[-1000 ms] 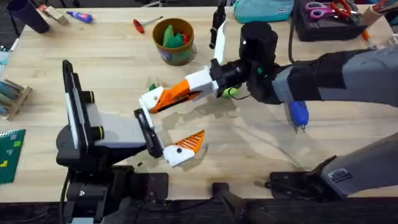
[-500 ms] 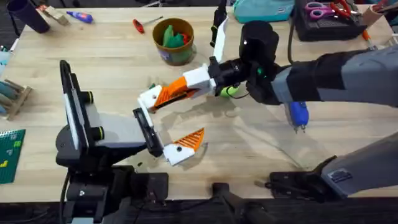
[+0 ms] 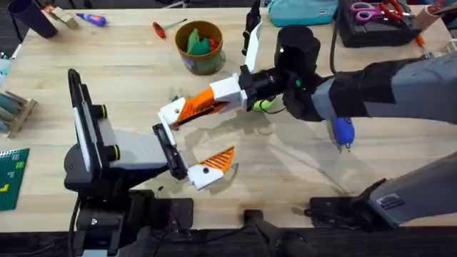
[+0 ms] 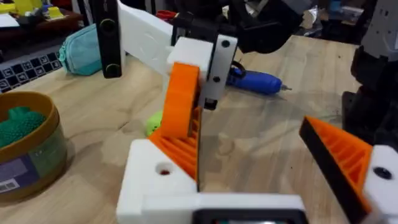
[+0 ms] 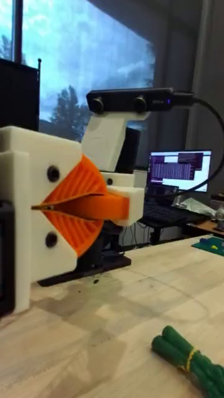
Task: Pick up the gripper from the table and insert it into the empty holder that is missing its gripper. Then pick up a screw, insert it into the mounting hole, and use the screwdriver to tighten it. Finally, clean up the table by picking up the vegetable and placing it into the bucket.
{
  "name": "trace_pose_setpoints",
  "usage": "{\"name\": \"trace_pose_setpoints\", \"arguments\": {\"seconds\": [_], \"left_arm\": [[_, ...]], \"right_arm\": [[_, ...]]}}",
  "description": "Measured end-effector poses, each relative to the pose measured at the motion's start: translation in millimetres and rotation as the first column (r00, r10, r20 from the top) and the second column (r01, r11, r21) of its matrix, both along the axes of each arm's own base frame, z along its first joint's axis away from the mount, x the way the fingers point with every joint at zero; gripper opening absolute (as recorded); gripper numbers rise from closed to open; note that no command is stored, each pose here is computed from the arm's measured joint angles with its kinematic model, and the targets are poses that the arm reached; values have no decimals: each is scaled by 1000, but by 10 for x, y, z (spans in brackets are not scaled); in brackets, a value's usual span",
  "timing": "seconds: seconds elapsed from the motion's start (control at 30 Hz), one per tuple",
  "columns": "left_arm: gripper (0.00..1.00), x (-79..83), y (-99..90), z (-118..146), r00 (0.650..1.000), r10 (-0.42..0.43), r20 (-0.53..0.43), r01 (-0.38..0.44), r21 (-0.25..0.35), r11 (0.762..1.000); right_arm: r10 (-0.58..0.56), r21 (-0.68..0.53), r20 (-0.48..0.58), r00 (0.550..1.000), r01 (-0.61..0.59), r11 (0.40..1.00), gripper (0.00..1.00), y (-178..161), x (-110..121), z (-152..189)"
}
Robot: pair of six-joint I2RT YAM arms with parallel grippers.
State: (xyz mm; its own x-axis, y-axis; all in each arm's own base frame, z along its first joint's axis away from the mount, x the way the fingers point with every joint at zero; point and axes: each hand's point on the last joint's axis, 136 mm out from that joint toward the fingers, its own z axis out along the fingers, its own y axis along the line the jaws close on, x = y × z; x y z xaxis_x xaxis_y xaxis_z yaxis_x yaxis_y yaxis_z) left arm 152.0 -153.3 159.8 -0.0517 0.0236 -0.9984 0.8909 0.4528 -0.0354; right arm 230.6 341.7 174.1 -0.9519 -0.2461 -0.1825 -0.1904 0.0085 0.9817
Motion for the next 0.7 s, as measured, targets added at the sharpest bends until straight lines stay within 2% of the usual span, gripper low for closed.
{"name": "trace_pose_setpoints", "arguments": {"seconds": [0.3,0.7], "left_arm": [[986,-7,-3,-3,1000,-3,-23,3,-11,1000],[986,-9,-4,-3,1000,-4,-24,4,-12,1000]], "right_arm": [[29,0,-20,999,-29,1000,9,6,-21,-69],[126,24,0,992,-126,992,8,42,6,-55]]}}
